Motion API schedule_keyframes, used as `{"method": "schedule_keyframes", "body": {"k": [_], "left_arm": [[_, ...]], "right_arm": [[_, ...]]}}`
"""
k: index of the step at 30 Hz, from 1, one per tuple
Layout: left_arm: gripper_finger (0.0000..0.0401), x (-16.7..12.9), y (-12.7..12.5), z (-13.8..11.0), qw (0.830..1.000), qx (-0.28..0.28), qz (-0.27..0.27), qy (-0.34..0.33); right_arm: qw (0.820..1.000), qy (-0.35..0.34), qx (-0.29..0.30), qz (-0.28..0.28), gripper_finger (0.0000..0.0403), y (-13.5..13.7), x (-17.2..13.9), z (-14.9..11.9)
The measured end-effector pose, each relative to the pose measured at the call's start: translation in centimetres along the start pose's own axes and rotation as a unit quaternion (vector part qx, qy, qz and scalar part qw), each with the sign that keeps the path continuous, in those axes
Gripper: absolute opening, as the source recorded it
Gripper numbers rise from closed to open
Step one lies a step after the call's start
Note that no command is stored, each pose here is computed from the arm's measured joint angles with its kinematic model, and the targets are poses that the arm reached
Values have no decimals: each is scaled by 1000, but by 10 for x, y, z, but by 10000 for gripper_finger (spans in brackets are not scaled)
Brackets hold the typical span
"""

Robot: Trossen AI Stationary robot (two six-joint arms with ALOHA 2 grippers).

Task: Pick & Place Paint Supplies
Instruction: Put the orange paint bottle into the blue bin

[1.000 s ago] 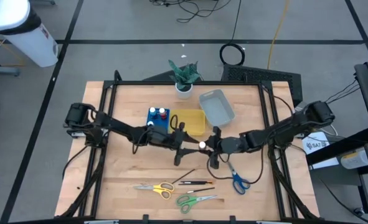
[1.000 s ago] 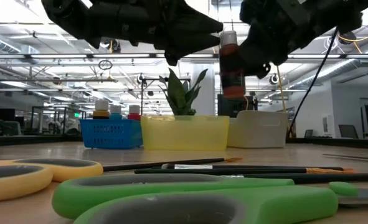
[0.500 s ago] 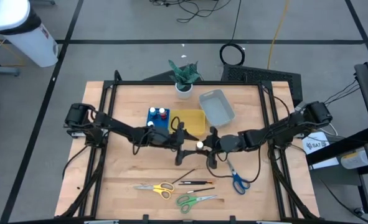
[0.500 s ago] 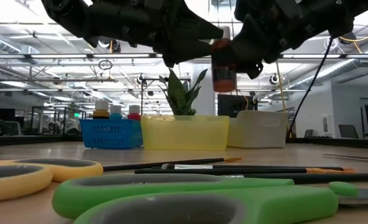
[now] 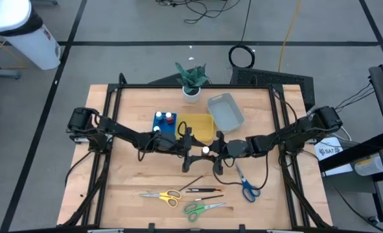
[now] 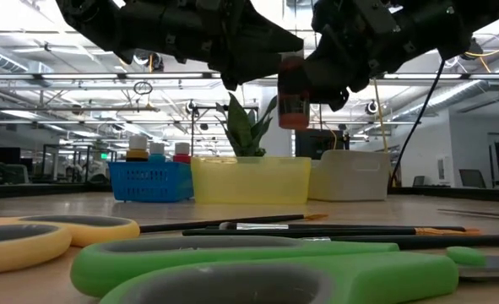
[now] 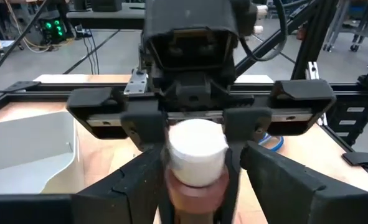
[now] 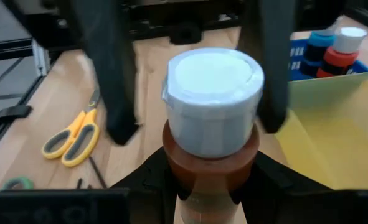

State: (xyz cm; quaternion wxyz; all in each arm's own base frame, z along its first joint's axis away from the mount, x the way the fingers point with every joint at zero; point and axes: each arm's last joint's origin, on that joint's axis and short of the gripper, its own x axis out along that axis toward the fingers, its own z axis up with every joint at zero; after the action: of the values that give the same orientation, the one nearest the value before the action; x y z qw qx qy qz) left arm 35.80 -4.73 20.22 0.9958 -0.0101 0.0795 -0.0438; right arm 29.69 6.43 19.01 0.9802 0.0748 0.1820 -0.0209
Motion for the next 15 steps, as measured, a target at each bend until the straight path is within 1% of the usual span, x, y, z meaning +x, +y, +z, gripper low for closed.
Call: {"method": "schedule_keyframes", "body": {"k": [15], "left_arm": [[168,0,1,1,1000,-6,-7,-3]], "right_arm": [[1000,-2,-1,1,121,0,0,0]]}}
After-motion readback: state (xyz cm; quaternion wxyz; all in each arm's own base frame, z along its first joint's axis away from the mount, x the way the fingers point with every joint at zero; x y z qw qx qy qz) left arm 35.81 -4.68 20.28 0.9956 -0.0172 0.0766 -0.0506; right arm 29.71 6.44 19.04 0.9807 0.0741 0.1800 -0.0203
